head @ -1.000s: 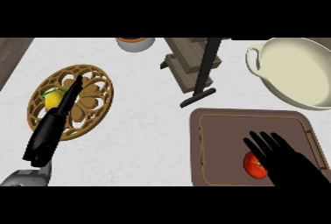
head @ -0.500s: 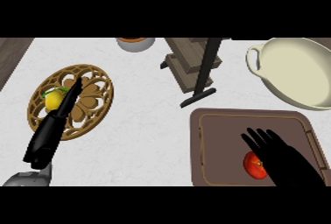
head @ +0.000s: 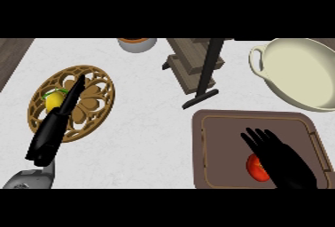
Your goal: Pick the tomato from the tray and place it in the tiered basket
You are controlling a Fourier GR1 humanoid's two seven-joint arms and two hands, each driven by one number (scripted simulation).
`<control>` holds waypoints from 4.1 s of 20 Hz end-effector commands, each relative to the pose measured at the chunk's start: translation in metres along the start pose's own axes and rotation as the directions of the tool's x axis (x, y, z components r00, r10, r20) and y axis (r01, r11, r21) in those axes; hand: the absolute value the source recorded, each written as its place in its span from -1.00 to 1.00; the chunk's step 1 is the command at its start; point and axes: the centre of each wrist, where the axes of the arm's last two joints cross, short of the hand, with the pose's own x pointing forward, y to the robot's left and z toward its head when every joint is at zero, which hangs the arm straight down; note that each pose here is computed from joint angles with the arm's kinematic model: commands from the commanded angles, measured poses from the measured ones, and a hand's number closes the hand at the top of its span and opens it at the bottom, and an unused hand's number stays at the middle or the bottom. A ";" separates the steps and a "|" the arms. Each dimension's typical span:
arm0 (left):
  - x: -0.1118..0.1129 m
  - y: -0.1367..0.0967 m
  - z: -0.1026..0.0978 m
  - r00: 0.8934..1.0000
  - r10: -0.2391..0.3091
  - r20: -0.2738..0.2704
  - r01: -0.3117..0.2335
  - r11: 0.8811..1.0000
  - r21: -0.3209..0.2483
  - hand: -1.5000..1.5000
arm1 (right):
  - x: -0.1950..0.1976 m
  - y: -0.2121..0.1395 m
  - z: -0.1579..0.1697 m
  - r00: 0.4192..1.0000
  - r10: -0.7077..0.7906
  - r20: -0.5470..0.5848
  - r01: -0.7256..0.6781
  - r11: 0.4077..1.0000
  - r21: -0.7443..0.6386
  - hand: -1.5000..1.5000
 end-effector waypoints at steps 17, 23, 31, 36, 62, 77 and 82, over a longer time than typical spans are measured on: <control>-0.002 -0.007 -0.001 1.000 -0.004 0.005 0.004 1.000 -0.005 0.00 | 0.007 0.013 0.005 0.972 0.017 0.233 0.032 0.978 -0.207 1.00; -0.011 0.012 0.015 1.000 -0.019 -0.024 0.020 0.999 0.026 0.00 | 0.001 -0.027 0.023 0.975 -0.195 -0.106 0.149 0.929 -0.340 1.00; -0.020 0.018 0.025 0.995 -0.036 -0.091 0.044 0.996 0.084 0.00 | -0.029 -0.043 0.061 0.483 -0.564 -0.670 0.175 0.812 -0.557 1.00; -0.012 0.009 0.015 0.998 -0.025 -0.056 0.027 0.999 0.039 0.00 | 0.013 -0.102 0.106 0.355 -0.812 -0.464 0.234 0.557 -0.797 1.00; -0.001 -0.011 -0.012 1.000 0.008 -0.002 -0.008 0.999 -0.045 0.00 | 0.083 -0.338 0.061 0.490 -0.809 -0.325 0.155 0.448 -0.881 1.00; 0.008 -0.018 -0.014 0.998 0.014 0.059 -0.011 0.998 -0.057 0.00 | 0.055 -0.429 -0.023 0.349 -0.899 -0.266 0.351 0.388 -0.852 1.00; 0.014 -0.017 -0.017 0.998 0.014 0.060 -0.011 0.998 -0.058 0.00 | 0.055 -0.409 -0.066 0.320 -0.939 -0.126 0.428 0.262 -0.865 -1.00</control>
